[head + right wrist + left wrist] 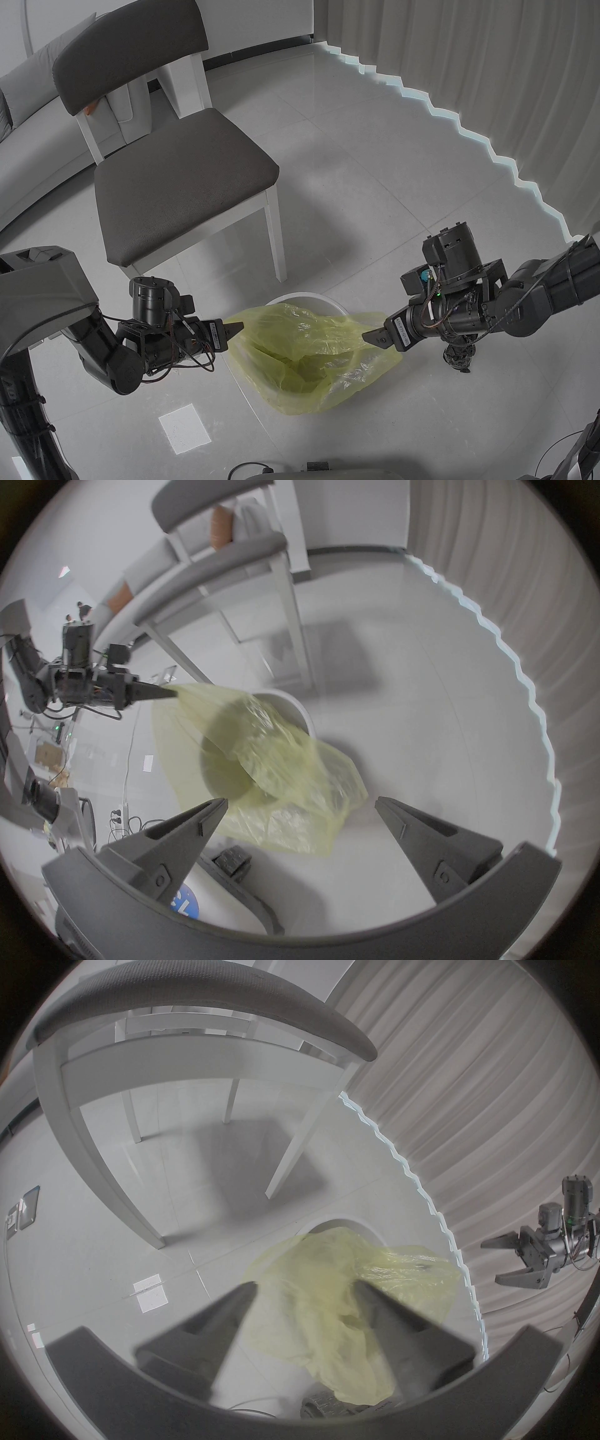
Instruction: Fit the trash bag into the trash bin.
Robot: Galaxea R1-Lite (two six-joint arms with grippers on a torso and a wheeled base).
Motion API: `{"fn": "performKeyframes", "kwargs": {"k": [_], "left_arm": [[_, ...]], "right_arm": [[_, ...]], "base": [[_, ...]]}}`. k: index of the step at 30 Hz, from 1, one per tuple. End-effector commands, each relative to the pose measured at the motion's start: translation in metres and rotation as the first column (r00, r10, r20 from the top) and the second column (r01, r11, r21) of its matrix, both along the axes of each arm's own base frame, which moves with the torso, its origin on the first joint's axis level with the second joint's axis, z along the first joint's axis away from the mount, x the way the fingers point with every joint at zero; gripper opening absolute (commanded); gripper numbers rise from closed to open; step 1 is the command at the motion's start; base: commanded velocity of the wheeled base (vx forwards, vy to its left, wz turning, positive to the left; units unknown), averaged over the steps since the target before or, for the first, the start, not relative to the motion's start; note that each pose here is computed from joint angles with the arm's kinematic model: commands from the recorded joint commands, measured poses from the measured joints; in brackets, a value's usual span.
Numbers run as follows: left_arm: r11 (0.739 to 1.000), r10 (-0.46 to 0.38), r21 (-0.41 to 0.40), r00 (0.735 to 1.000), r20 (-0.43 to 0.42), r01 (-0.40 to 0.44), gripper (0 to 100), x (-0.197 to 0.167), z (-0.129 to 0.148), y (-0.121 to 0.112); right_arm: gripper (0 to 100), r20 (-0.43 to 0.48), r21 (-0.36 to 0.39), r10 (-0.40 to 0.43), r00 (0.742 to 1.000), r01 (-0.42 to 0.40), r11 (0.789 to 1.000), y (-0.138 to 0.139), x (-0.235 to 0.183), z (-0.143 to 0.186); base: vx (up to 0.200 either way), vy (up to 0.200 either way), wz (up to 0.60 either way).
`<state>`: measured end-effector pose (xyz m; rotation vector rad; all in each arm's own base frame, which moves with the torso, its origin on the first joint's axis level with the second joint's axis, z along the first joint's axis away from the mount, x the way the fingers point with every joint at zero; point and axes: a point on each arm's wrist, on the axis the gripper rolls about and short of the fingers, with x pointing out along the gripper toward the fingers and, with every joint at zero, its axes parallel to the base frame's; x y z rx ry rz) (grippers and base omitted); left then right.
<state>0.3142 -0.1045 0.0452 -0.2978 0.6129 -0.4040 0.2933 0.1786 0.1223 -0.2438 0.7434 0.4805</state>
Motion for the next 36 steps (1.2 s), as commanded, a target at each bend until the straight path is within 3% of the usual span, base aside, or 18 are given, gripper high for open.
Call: {"fn": "performKeyframes", "kwargs": {"k": [1,5,8,11,21,28,29,36], "left_arm": [[1.0,-0.003,-0.003,1.0,0.012,0.003,100,-0.002,0.001,-0.002],[1.0,0.006,-0.005,1.0,0.02,-0.006,100,-0.003,0.004,0.001],[1.0,0.014,-0.008,1.0,0.027,-0.014,100,-0.006,0.009,0.004],[1.0,0.021,-0.008,0.999,0.032,-0.021,100,-0.009,0.012,0.008],[1.0,0.006,-0.016,0.998,0.06,-0.005,100,-0.017,0.024,0.005],[1.0,0.008,-0.024,0.997,0.08,-0.006,100,-0.02,0.027,0.007],[1.0,0.009,-0.026,0.996,0.087,-0.006,100,-0.02,0.027,0.007],[0.999,0.012,-0.032,0.994,0.108,-0.009,100,-0.024,0.026,0.008]], "right_arm": [[100,0.024,-0.016,0.12,0.993,-0.119,0.993,0.014,0.003,-0.027],[100,0.065,-0.035,0.195,0.979,-0.193,0.98,0.015,0.015,-0.052],[100,0.088,-0.104,0.307,0.948,-0.298,0.949,0.001,0.03,-0.072],[100,0.084,-0.155,0.354,0.932,-0.338,0.928,-0.007,0.038,-0.082],[100,0.097,-0.207,0.396,0.913,-0.371,0.905,-0.008,0.047,-0.089],[100,0.101,-0.204,0.389,0.916,-0.363,0.909,-0.008,0.053,-0.091],[0,0.099,-0.203,0.388,0.917,-0.363,0.909,-0.008,0.054,-0.092],[0,0.095,-0.202,0.379,0.92,-0.355,0.913,-0.009,0.056,-0.094]], "base": [[0.0,0.0,0.0],[0.0,0.0,0.0],[0.0,0.0,0.0],[0.0,0.0,0.0],[0.0,0.0,0.0],[0.0,0.0,0.0],[0.0,0.0,0.0],[0.0,0.0,0.0]]}}
